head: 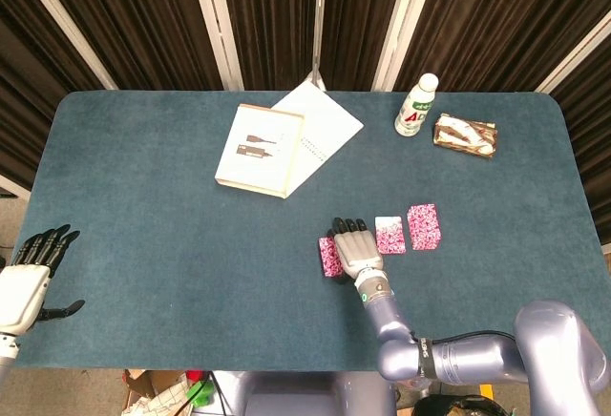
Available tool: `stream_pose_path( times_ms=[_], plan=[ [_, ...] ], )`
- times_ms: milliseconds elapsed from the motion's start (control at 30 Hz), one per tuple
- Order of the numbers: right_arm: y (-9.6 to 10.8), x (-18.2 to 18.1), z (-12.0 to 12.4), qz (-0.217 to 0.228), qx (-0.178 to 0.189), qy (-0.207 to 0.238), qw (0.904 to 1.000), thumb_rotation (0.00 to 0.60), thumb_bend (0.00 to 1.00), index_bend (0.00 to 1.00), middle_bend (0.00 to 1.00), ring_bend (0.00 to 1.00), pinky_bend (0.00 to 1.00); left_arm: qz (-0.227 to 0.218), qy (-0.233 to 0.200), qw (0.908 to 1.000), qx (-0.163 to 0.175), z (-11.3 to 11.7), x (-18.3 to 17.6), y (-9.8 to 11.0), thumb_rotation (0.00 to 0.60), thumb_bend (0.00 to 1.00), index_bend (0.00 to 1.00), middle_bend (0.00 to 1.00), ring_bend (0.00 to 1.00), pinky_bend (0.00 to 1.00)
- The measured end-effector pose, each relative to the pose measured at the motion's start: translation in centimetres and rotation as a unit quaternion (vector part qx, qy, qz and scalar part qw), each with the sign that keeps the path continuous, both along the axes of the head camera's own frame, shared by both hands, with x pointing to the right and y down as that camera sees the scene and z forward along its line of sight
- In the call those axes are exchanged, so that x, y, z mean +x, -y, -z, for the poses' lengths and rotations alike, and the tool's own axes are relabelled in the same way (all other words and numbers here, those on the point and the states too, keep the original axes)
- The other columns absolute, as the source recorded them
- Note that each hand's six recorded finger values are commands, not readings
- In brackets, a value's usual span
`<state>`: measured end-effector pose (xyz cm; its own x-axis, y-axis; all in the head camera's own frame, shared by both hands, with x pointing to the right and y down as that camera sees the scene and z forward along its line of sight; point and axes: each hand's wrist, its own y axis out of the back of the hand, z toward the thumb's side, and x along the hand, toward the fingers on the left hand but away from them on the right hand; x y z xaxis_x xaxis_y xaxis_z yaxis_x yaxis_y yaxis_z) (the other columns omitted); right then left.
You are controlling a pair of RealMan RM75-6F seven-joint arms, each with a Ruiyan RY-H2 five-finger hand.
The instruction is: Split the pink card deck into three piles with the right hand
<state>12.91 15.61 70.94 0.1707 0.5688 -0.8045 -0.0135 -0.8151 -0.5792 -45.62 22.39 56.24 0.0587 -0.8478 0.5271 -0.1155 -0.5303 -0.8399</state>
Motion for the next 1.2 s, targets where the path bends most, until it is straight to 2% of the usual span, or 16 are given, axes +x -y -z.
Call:
stream_pose_path(
  times_ms=[300, 500, 700, 900, 1033, 1200],
  plan=[
    [-0.6, 1.3, 0.6, 0.003, -0.006, -0.014, 0.9999, 0.600, 0.33, 0.00, 0.00, 0.00, 0.00, -0.002, 0.001, 1.0000, 0.001, 0.0, 0.1, 0.0, 0.600, 0.03, 0.00, 0.00, 0.00, 0.00],
    [-1.1, 2.9, 1.9, 0.015, 0.002, -0.021, 0.9997, 0.600, 0.33, 0.00, 0.00, 0.00, 0.00, 0.002, 0.002, 1.0000, 0.004, 0.1, 0.0, -0.1, 0.600, 0.03, 0.00, 0.00, 0.00, 0.00],
    [-0.6, 6.1, 4.3, 0.026, 0.050, -0.029, 0.9980, 0.600, 0.33, 0.00, 0.00, 0.00, 0.00, -0.001, 0.006, 0.9999, 0.015, 0.4, 0.0, 0.0, 0.600, 0.03, 0.00, 0.00, 0.00, 0.00],
    [-0.8, 10.8, 7.8, 0.038, 0.129, -0.033, 0.9904, 0.600, 0.33, 0.00, 0.00, 0.00, 0.00, -0.014, 0.017, 0.9994, 0.027, 0.7, 0.2, -0.3, 0.600, 0.03, 0.00, 0.00, 0.00, 0.00],
    [-2.7, 15.0, 10.7, 0.019, 0.171, -0.016, 0.9850, 0.600, 0.33, 0.00, 0.00, 0.00, 0.00, -0.017, 0.024, 0.9990, 0.033, 1.1, 0.3, -0.8, 0.600, 0.03, 0.00, 0.00, 0.00, 0.00],
    [-7.1, 20.2, 13.5, -0.014, 0.180, 0.002, 0.9835, 0.600, 0.29, 0.00, 0.00, 0.00, 0.00, -0.016, 0.026, 0.9982, 0.052, 1.9, 0.3, -0.9, 0.600, 0.03, 0.00, 0.00, 0.00, 0.00]
  ],
)
